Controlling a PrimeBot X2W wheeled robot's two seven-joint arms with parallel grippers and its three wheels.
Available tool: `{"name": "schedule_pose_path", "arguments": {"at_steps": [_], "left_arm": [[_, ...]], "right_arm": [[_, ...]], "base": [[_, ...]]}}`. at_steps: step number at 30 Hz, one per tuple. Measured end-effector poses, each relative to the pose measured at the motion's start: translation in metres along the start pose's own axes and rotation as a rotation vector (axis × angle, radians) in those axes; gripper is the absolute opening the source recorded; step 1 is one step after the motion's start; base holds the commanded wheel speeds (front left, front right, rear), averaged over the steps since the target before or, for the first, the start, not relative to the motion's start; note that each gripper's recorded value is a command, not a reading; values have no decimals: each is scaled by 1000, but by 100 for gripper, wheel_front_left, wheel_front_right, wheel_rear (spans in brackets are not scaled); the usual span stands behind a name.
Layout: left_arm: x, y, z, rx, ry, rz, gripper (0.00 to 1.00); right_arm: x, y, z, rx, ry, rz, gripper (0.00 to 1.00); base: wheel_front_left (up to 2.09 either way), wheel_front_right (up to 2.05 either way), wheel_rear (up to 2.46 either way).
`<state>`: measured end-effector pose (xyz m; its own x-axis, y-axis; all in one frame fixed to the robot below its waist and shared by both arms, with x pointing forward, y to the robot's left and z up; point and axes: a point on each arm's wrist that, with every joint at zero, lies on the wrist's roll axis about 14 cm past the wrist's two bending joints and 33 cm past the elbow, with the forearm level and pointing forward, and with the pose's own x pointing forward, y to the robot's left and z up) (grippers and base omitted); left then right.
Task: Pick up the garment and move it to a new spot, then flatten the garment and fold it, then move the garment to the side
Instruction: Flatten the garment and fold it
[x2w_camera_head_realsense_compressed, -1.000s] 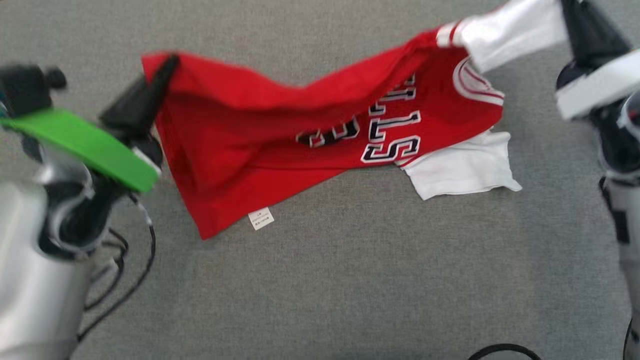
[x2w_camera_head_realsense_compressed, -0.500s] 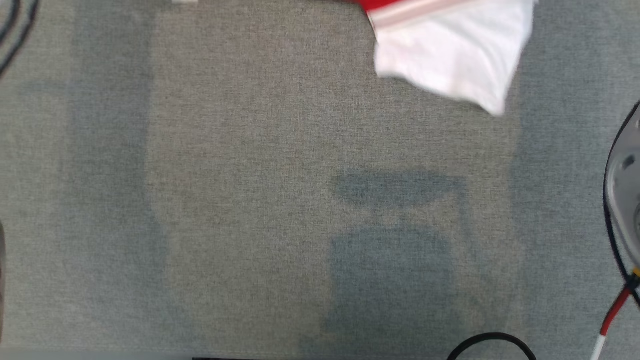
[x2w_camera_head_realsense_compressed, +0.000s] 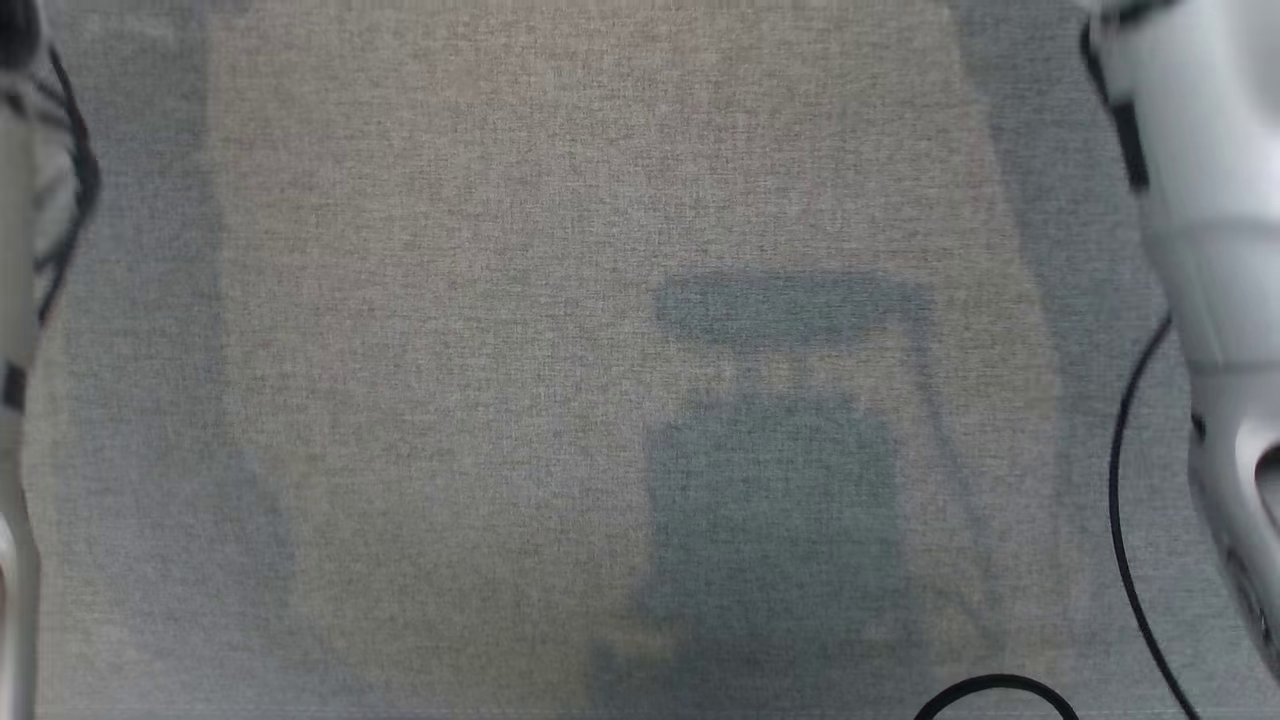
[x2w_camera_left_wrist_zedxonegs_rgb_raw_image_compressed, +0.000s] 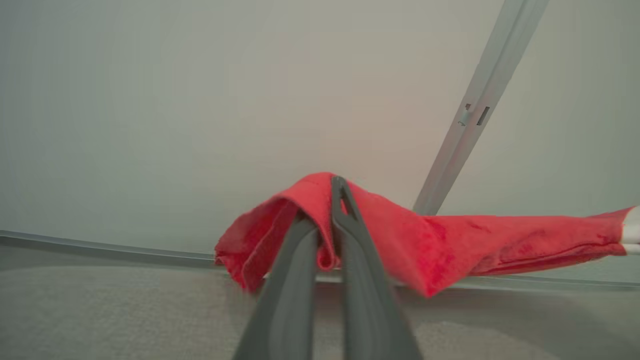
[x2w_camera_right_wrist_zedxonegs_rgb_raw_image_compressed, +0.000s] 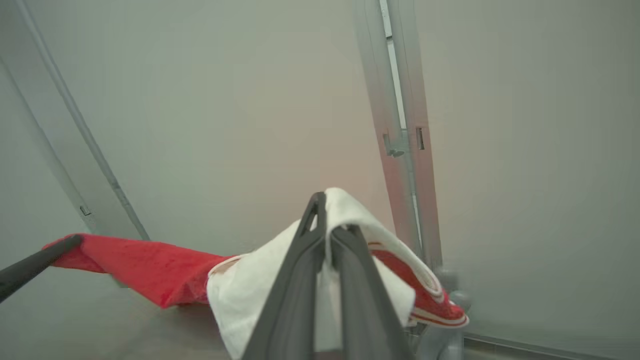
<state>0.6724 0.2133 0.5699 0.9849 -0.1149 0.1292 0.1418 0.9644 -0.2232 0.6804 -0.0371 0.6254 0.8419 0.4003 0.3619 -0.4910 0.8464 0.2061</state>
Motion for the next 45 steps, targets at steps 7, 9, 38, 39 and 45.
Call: {"name": "schedule_pose_path", "arguments": {"at_steps": [7, 9, 38, 39, 45], "left_arm": [[-124, 21, -73, -118, 238, 53, 0], [-164, 21, -87, -125, 309, 60, 0], [-375, -76, -75, -313, 527, 191, 0], [-369, -74, -73, -301, 529, 182, 0], [-330, -66, -72, -231, 568, 123, 0]], "right_arm": [[-155, -40, -50, 101, 203, -181, 0], [-198, -39, -54, 136, 254, -234, 0], [-360, 22, 14, 280, 461, -335, 0], [-349, 21, 14, 274, 457, -318, 0], [-294, 12, 3, 242, 469, -247, 0]], "base": [[0, 0, 0], [0, 0, 0], [0, 0, 0], [0, 0, 0], [0, 0, 0]]}}
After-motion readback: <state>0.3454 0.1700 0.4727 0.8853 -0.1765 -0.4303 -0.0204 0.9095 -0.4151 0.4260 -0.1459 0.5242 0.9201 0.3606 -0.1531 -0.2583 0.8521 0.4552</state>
